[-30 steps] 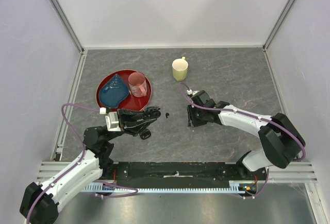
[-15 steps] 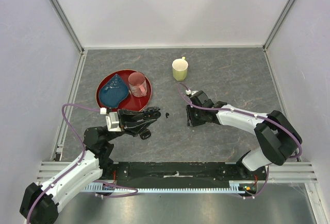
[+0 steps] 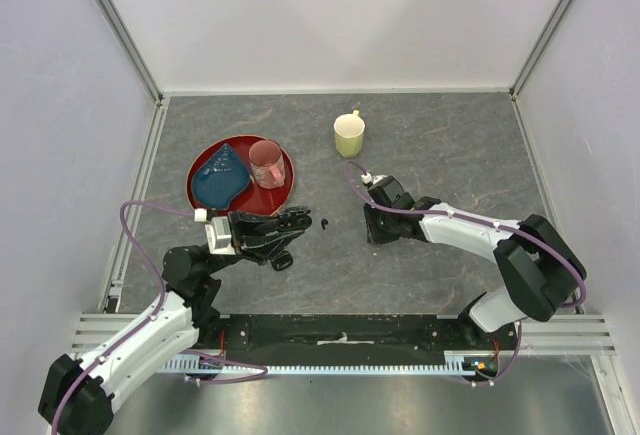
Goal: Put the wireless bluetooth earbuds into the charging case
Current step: Pick up the earbud from the center of the board.
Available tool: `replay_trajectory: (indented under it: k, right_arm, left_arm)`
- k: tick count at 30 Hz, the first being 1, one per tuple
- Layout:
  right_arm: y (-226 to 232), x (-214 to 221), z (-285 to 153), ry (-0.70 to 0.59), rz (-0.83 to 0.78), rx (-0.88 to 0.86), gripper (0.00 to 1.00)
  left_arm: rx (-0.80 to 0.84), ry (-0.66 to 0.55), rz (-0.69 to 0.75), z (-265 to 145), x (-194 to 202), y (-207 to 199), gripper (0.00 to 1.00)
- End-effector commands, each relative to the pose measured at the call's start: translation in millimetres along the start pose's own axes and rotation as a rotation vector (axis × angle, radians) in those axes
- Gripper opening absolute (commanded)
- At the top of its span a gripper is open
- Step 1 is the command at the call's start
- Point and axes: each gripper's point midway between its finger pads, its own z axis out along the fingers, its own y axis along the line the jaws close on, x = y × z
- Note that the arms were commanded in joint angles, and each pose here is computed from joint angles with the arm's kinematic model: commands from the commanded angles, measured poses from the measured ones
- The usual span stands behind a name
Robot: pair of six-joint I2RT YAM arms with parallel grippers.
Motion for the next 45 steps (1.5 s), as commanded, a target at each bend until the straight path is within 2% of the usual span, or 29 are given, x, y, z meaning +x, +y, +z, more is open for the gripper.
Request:
replay_trajectory:
  k: [1,16,22,26,38,44,45]
  right_arm:
    - [-11.6,-6.3,-2.8,-0.02,-0.03,0.064,0.32]
    - [-21.4,-9.7,-7.3,-0.027,-0.06,0.12,0.3]
    - [-25.7,-14.7,-10.0,-0.039,-0.066,0.15,0.2]
    - [-29.2,-18.4,-12.5,-0.047,-0.077,0.173,0.17]
    - [-35.7,-19.4,-15.0,-0.041,-0.099,0.212,0.25]
    - [-34.7,-21.5,-15.9,-0.046,-0.101,0.206,0.19]
    - [-33.9,-21.5,-15.7,-0.047,-0.104,0.203,0.14]
  left_arm:
    - [-0.018,-0.024,0.023,0.9,-5.7,3.8,0.02]
    - [-0.023,-0.025,0.02,-0.3,-5.1,3.8,0.02]
    - [-0.027,-0.03,0.023,-1.2,-6.5,3.8,0.02]
    - [-0.031,-0.027,0.022,-1.5,-5.3,4.6,0.02]
    - [-0.034,-0.028,0.021,-2.1,-4.8,5.0,0.02]
    - [-0.035,-0.03,0.021,-2.2,-5.6,4.7,0.02]
    - [-0.036,-0.028,0.019,-2.1,-4.7,5.0,0.02]
